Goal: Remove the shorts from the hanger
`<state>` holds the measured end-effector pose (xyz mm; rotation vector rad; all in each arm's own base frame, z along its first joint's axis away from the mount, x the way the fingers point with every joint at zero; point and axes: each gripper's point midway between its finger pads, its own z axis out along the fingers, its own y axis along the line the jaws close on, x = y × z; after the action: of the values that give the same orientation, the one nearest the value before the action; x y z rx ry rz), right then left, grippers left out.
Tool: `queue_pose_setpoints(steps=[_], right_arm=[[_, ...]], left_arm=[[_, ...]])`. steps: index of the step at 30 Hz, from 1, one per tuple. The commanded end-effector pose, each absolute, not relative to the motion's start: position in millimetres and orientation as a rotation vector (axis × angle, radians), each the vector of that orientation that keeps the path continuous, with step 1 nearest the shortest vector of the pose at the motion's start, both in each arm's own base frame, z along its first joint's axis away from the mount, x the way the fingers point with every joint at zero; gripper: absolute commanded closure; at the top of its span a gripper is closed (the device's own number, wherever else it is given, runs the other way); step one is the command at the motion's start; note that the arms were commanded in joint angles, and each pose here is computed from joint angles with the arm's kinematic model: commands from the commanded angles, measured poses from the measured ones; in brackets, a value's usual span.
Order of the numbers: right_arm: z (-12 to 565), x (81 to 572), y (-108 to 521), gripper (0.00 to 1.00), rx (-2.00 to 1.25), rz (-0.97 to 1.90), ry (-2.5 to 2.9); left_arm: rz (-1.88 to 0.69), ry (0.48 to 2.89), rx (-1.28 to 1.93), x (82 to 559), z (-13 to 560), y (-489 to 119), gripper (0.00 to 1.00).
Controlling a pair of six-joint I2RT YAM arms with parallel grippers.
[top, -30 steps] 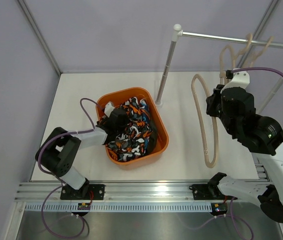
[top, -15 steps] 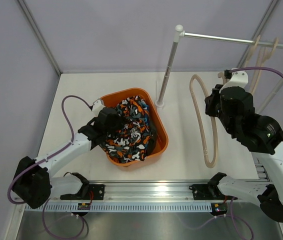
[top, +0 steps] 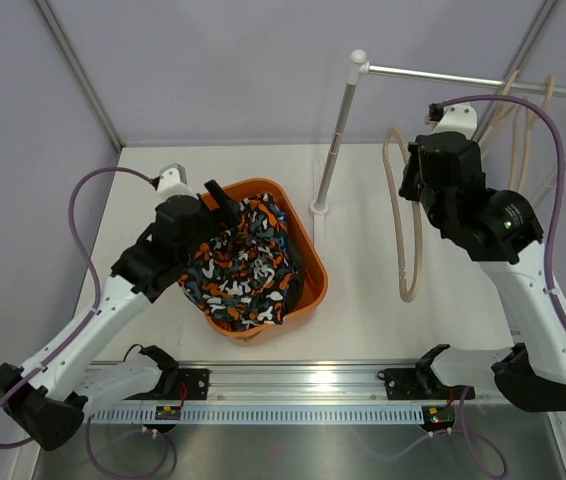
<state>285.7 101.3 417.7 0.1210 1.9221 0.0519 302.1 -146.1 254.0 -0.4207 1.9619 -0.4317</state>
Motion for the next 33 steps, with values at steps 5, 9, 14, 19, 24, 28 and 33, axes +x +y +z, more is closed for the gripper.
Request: queue_pose_setpoints(steps=[5,9,14,19,24,28,33], right_arm=[[438.1,337.7,90.6,1.0,0.181,0.085,1.873],[439.0,370.9,85.0,1.0,0.181,0.055,1.871],[449.0,403.7,74.1,1.0,0.209,0.061,1.849],[440.2,441.3,70.0,1.0,0.224,0.047,1.863],[438.1,467.8,65.8,1.0,0.234,0.033,1.849],[432.0,478.7,56.4,1.0,0.253,0.008,1.854],[411.7,486.8,53.7,1.0,0.254,0.009,1.903]], left_arm=[[-0.429,1.789,-0.282,285.9,347.4,-126.1,0.01],[-0.473,1.738,-0.246,271.1,369.7,-122.0,0.01],[-0.495,1.696,-0.182,255.3,389.6,-116.9,0.01],[-0.495,1.665,-0.149,243.8,401.2,-110.4,0.01],[-0.485,1.644,-0.133,237.3,403.7,-104.7,0.01],[-0.469,1.654,-0.119,238.0,400.0,-104.6,0.01],[-0.468,1.66,-0.112,239.6,396.7,-106.4,0.01]])
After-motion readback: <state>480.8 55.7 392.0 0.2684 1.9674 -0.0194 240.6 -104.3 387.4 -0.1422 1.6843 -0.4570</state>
